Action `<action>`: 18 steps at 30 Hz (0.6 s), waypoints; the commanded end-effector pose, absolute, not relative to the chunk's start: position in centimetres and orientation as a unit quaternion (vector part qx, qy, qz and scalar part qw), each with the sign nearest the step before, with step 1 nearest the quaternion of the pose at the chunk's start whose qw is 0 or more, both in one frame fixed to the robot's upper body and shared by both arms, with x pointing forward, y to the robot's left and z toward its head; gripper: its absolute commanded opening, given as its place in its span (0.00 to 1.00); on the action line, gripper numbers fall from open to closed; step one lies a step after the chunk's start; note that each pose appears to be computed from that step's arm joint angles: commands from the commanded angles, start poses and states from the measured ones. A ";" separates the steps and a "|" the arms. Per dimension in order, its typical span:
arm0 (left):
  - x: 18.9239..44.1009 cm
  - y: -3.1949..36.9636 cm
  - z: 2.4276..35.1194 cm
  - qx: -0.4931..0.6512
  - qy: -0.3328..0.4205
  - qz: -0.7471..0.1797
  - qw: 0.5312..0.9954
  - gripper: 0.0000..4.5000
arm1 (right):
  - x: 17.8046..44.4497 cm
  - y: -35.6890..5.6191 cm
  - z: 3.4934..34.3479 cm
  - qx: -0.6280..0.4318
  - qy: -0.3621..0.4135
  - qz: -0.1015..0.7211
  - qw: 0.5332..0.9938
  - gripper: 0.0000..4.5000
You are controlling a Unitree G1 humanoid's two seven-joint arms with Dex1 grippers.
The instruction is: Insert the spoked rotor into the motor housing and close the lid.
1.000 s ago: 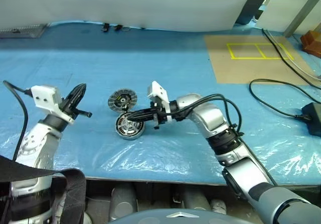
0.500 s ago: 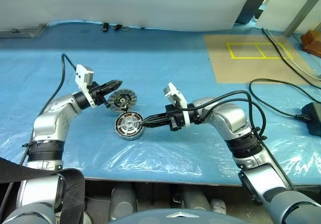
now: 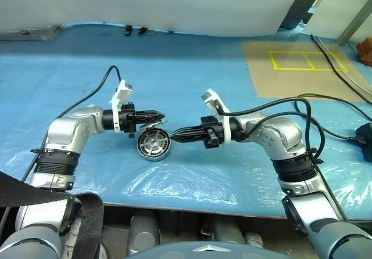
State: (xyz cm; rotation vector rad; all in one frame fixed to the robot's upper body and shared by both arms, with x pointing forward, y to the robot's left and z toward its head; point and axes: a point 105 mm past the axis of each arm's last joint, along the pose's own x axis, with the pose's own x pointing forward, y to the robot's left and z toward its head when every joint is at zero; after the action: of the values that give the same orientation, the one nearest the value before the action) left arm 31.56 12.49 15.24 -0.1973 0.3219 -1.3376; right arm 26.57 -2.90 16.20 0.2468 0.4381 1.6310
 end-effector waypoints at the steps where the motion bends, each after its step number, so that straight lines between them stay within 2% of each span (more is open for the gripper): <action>1: 29.8 11.8 15.2 -0.068 0.164 -0.639 0.748 0.00 | 25.8 -3.0 18.0 0.120 0.169 0.742 0.637 0.01; 6: 28.5 11.5 12.0 -0.011 0.183 -0.615 0.767 0.00 | 27.5 -1.7 18.1 0.106 0.135 0.720 0.672 0.01; 13: 29.6 11.2 11.6 -0.040 0.072 -0.523 0.848 0.00 | 29.8 0.2 18.7 0.117 0.083 0.678 0.721 0.01; 18: 28.9 11.6 11.1 -0.058 0.056 -0.487 0.870 0.00 | 30.9 1.7 18.4 0.109 0.082 0.661 0.738 0.01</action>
State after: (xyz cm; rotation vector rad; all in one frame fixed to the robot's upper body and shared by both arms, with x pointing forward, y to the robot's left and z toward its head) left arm 28.81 11.16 9.52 -0.1451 0.1927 -1.0424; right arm 30.72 1.24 17.26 0.2705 0.2327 1.4494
